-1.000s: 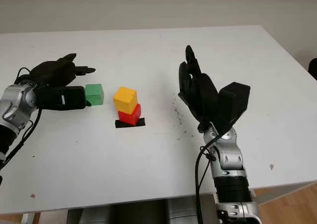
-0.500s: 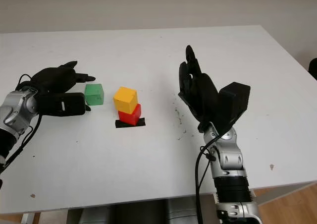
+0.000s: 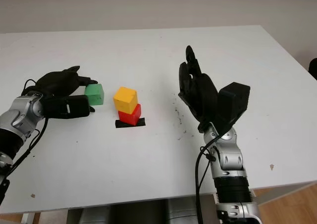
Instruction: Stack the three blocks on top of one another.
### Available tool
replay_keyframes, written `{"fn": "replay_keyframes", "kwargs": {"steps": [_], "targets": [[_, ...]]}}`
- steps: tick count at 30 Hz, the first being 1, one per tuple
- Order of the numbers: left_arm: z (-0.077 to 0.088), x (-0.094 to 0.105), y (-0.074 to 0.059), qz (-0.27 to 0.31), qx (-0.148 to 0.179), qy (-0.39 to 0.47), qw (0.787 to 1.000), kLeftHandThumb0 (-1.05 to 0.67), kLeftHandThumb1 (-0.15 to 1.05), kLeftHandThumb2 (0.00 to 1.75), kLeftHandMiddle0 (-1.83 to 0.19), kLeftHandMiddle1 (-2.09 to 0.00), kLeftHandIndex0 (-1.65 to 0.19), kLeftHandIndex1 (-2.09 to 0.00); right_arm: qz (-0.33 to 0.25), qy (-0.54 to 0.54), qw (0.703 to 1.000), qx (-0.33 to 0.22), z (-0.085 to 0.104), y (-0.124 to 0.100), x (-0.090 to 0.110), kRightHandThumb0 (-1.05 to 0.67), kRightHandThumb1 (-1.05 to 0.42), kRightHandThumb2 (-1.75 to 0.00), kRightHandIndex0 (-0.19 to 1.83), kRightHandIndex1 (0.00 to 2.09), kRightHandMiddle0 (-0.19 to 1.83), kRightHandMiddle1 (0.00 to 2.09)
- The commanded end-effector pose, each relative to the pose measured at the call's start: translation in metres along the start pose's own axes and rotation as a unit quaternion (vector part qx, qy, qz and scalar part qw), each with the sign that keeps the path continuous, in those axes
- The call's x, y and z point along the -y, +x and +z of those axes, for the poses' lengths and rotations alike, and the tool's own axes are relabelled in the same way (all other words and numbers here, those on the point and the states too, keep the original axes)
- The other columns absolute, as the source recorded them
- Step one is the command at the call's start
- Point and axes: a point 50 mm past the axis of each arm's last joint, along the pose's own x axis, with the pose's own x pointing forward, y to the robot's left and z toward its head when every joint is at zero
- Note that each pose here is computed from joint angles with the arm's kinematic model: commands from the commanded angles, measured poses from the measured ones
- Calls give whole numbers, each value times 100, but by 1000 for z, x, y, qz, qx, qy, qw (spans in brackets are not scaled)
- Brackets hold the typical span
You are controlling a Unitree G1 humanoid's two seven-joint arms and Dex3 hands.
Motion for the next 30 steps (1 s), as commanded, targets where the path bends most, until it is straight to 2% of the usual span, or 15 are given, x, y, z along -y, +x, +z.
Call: {"fn": "replay_keyframes", "kwargs": {"steps": [1,6,10,11,13,14,17,19,21,23,30], "targets": [[2,-2,2,3,0,-1,1000,-72,92,6,-4,-6,-56,-11,-1,-5,1000,12,6,-1,2,-74,-105,-70,-19,0,-19,0],[2,-1,2,4,-3,0,1000,-67,93,6,-8,-7,-63,-13,-2,-6,1000,11,6,-1,2,-74,-105,-70,-19,0,-19,0],[2,1,2,8,-5,-3,1000,-54,97,7,-15,-8,-76,-21,-5,-4,1000,12,6,-1,2,-74,-105,-69,-19,0,-19,0],[2,1,2,9,-5,-4,1000,-52,99,6,-17,-7,-75,-29,-4,-4,1000,11,6,-1,2,-74,-105,-69,-19,0,-19,0],[1,2,2,19,-2,-8,1000,-49,101,6,-23,-6,-61,-62,-4,-5,1000,12,6,-1,2,-74,-105,-69,-19,0,-19,0],[1,3,2,22,-1,-12,1000,-48,102,6,-25,-6,-56,-71,-4,-6,1000,13,6,0,2,-74,-105,-69,-19,0,-19,0],[1,4,2,24,-1,-40,999,-47,103,5,-27,-6,-48,-87,0,-6,1000,13,6,0,2,-74,-105,-69,-19,0,-19,0],[1,5,2,23,-2,-82,996,-46,103,5,-27,-6,-41,-104,1,-5,1000,13,6,0,2,-74,-105,-70,-19,0,-19,0],[0,6,2,21,-4,-129,991,-45,103,5,-28,-6,-40,-112,1,-6,1000,13,6,0,2,-74,-105,-70,-19,0,-19,0],[-2,9,3,10,-14,-181,983,-43,103,5,-28,-5,-34,-130,0,-7,1000,13,7,1,2,-74,-105,-70,-19,0,-19,0],[-5,18,0,-7,-15,-301,954,-35,100,5,-29,-5,-33,-156,3,-9,1000,15,8,1,3,-75,-105,-69,-19,0,-19,0]]}}
